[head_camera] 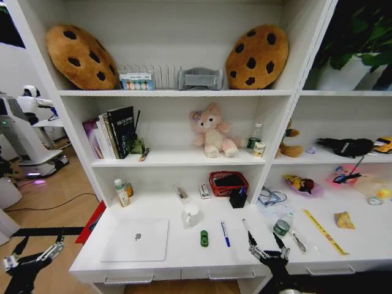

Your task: Organize the objects on the table.

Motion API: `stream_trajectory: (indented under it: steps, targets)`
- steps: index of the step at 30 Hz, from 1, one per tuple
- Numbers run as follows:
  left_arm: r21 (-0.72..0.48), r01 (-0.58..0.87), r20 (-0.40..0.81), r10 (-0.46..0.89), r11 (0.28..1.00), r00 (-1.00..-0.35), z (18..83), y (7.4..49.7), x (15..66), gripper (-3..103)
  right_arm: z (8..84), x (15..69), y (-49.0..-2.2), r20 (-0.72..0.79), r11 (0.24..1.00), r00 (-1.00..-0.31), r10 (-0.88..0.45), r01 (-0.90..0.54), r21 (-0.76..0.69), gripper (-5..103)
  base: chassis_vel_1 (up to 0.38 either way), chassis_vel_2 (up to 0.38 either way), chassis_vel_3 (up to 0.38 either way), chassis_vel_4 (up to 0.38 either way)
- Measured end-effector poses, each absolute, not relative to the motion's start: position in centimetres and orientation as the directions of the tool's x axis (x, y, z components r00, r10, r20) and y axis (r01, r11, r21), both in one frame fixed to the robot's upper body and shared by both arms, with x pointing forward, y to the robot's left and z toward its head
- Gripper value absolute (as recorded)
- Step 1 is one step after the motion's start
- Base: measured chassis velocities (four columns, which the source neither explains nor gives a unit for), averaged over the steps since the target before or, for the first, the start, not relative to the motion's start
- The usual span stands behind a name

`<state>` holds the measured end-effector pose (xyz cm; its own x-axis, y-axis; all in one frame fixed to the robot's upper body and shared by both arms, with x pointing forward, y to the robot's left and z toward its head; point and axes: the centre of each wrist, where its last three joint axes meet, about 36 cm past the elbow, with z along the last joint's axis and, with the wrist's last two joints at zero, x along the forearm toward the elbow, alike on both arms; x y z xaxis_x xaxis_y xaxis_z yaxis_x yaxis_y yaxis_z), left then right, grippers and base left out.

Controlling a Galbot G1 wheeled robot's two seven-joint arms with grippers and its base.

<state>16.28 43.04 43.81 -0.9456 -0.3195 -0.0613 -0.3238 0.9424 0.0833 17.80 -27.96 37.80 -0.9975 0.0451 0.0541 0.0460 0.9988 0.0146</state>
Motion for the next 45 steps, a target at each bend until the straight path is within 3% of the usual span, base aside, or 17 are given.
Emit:
stream_trajectory:
  steps: [14,32,45]
  targets:
    - [0.081,-0.331,-0.028,-0.330,0.940,-0.943,42.9,43.0,16.3,100,36.1,19.0,-24.2,0.072,0.996,-0.995,-0.063,-0.058,0.060,100,0.000,0.000,0.000,0.000]
    - [0.084,-0.329,-0.026,-0.328,0.941,-0.944,42.9,43.0,16.3,100,29.4,22.9,-15.1,0.212,0.970,-0.949,-0.235,-0.216,0.107,100,0.000,0.000,0.000,0.000]
    - [0.085,-0.328,-0.025,-0.327,0.941,-0.945,42.9,43.0,16.3,100,27.4,25.0,-13.8,0.242,0.971,-0.941,-0.238,-0.226,0.080,100,0.000,0.000,0.000,0.000]
